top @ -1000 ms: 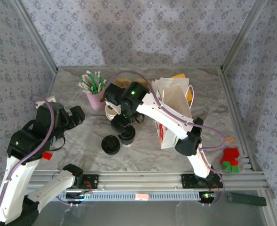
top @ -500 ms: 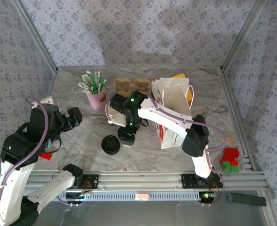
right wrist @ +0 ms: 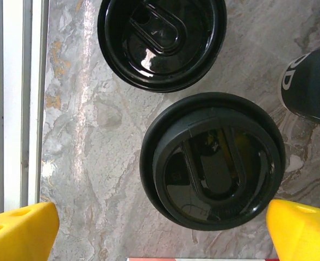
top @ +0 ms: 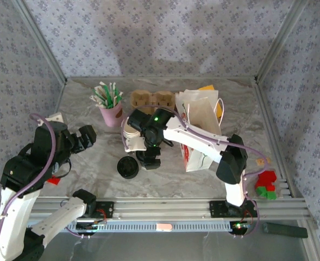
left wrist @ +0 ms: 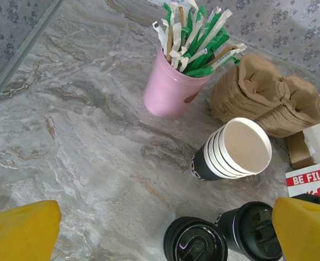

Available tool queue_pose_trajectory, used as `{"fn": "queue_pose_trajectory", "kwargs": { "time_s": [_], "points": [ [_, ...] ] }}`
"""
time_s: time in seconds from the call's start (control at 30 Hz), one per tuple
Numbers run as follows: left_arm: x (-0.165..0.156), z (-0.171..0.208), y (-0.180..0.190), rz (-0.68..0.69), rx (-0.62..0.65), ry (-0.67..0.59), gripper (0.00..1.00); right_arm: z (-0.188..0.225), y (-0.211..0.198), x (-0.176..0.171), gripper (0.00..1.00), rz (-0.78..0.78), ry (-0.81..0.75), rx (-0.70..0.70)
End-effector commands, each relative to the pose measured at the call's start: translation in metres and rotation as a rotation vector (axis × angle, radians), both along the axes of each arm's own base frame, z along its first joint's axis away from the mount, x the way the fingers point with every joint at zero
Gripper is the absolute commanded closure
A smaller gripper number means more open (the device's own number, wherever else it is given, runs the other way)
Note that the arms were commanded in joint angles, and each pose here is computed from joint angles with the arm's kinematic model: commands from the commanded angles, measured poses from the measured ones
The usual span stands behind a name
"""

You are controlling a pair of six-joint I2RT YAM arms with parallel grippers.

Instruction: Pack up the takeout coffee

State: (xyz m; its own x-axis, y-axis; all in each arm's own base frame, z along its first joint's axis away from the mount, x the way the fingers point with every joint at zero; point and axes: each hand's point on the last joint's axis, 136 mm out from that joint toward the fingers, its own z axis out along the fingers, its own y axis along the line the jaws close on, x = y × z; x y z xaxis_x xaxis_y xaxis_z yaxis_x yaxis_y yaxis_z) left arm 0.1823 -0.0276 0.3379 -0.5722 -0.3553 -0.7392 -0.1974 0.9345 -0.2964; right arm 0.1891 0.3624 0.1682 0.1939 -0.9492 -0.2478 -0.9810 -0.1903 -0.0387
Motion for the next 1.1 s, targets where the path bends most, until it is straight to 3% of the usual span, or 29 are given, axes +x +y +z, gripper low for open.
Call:
{"fn": "queue_pose_trajectory", "kwargs": {
  "time_s": [0.0,1.07],
  "points": [
    [0.001,0.002,-0.001,0.008,-0.032,-0.018,0.00,0.002,0.001,0.002,0.00,0.065,-0.024,0.007],
    [0.004,0.004,-0.001,0.008,-0.018,-0.028,0.00,-0.028,0.009,0.015,0.00,0.041,0.005,-0.028]
  ]
}}
